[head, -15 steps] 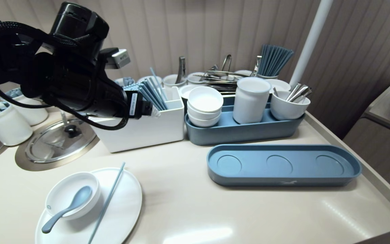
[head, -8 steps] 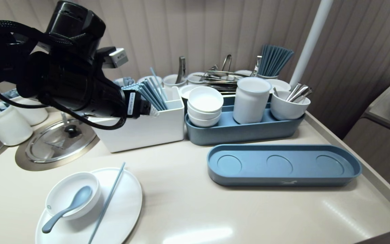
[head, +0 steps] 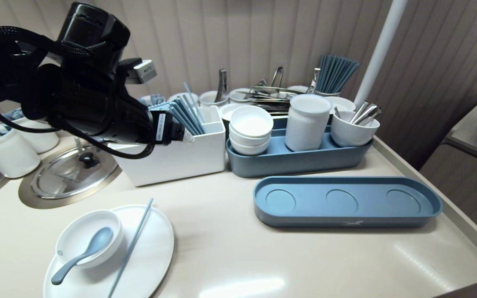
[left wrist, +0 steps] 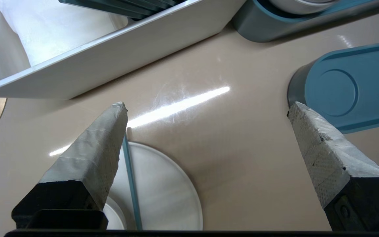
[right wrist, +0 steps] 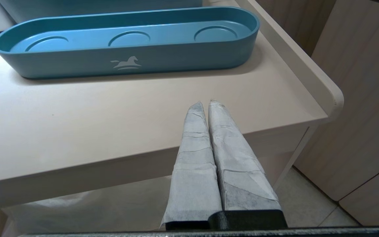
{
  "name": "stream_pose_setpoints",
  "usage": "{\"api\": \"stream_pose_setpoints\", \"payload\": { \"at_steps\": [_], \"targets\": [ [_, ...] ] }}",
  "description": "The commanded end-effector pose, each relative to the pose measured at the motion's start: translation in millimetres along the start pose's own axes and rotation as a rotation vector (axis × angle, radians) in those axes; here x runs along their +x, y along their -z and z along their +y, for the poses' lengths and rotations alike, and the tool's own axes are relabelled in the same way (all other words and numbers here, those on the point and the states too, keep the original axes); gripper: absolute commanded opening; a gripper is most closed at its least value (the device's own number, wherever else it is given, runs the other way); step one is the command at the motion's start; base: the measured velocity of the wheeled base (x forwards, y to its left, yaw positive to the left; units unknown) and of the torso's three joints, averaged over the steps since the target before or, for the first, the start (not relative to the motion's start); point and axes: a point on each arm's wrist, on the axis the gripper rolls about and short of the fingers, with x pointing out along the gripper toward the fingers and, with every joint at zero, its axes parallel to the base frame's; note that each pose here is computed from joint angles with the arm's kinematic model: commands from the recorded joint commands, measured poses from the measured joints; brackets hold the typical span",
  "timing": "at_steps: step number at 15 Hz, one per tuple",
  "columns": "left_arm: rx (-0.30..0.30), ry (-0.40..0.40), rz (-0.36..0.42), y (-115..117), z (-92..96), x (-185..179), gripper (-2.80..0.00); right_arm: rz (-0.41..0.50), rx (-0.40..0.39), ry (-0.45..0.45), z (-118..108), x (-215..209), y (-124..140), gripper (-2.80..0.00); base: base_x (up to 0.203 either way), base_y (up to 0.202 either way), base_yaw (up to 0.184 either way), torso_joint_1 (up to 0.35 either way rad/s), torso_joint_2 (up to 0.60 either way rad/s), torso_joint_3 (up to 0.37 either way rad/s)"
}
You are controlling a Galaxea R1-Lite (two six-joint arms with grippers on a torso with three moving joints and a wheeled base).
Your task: Pick the chopsticks and place it on the plate
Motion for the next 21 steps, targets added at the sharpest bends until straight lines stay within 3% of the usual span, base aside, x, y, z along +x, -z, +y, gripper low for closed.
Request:
{"api": "stream_pose_setpoints", "payload": {
  "at_steps": [1, 21],
  "targets": [
    [-0.001, -0.003, 0.004, 0.0, -0.1, 1.4, 0.00, 0.001, 0.000, 0.000, 0.0, 0.1, 0.0, -2.80, 0.000, 0.000, 0.000, 0.000, 0.00, 0.000],
    [-0.008, -0.005, -0.001, 0.7, 0.4, -1.3, 0.00, 0.001, 0.000, 0.000, 0.0, 0.1, 0.1, -2.80, 0.000, 0.000, 0.000, 0.000, 0.00, 0.000]
  ]
}}
